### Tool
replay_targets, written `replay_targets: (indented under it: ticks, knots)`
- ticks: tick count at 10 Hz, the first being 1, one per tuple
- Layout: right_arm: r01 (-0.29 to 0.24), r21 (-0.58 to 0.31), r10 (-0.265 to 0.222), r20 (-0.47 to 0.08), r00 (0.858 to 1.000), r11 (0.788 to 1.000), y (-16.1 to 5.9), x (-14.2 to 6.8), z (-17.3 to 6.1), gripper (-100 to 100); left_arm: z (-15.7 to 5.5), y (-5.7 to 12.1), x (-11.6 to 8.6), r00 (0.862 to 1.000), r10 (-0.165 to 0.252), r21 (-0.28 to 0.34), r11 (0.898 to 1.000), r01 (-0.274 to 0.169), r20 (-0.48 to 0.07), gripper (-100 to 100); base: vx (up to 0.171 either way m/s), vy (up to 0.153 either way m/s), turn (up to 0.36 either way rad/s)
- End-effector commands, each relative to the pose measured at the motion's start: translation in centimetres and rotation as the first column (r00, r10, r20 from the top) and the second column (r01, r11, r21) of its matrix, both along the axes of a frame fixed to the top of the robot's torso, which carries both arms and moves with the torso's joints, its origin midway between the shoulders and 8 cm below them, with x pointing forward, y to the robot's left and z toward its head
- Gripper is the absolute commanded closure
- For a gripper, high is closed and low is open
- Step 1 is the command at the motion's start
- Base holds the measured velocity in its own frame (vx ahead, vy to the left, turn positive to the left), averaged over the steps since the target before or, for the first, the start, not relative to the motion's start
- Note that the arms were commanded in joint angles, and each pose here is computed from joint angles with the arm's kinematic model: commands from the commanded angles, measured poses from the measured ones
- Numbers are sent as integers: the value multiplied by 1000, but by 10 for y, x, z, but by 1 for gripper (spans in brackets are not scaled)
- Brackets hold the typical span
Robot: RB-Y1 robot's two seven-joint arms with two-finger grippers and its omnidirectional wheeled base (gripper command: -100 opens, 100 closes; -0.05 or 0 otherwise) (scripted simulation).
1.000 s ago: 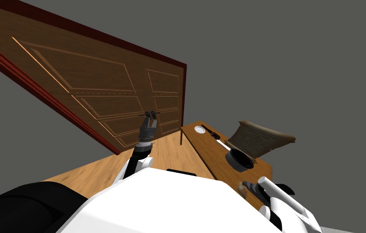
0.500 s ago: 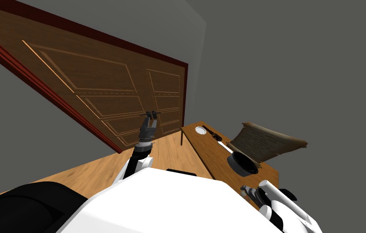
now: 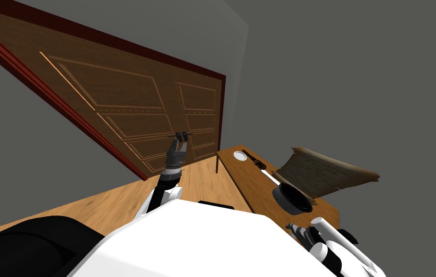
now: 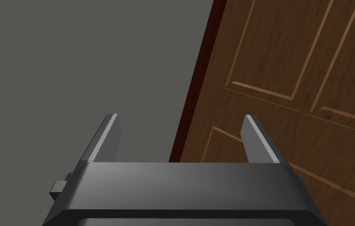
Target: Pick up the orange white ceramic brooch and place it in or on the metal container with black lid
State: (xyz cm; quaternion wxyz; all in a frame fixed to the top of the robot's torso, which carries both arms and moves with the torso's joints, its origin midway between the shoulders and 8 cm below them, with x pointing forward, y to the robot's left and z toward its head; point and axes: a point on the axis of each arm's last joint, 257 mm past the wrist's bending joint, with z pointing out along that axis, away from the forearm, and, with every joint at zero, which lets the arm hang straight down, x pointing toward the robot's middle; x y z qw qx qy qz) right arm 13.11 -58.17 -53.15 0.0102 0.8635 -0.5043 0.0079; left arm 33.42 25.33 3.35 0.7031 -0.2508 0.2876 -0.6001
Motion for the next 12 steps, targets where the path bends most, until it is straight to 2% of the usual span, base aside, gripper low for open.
replay_targets:
  ticks: [1, 2, 4, 5, 6, 10, 11, 12]
  knots:
    - [0, 0, 0, 0, 1000, 1000, 0, 0, 0, 0, 0, 0, 0, 1000, 0, 0, 1000, 0, 0, 0, 0, 0, 0]
    - [-9, -1, 9, 1, 1000, 1000, 8, -3, -10, -100, 0, 0, 0, 1000, 0, 0, 1000, 0, 0, 0, 35, -23, -67]
    - [-20, -1, 20, 2, 1000, 1000, 18, -6, -22, -100, 0, 0, 0, 1000, 0, 0, 1000, 0, 0, 0, 48, -49, -57]
    - [-16, 0, 16, 1, 1000, 1000, 13, -5, -18, -100, 0, 0, 0, 1000, 0, 0, 1000, 0, 0, 0, 23, -25, -5]
    - [-17, -1, 17, 2, 1000, 1000, 13, -6, -19, 100, 0, 0, 0, 1000, 0, 0, 1000, 0, 0, 0, 0, 0, 0]
    - [-18, -2, 18, 2, 1000, 1000, 13, -5, -19, 100, 0, 0, 0, 1000, 0, 0, 1000, 0, 0, 0, 0, 0, 0]
    - [-18, -1, 18, 2, 1000, 1000, 13, -5, -19, 0, 0, 0, 0, 1000, 0, 0, 1000, 0, 0, 0, 0, 0, 0]
    - [-12, -1, 12, 1, 1000, 1000, 10, -3, -12, 100, 0, 0, 0, 1000, 0, 0, 1000, 0, 0, 0, -25, 22, 53]
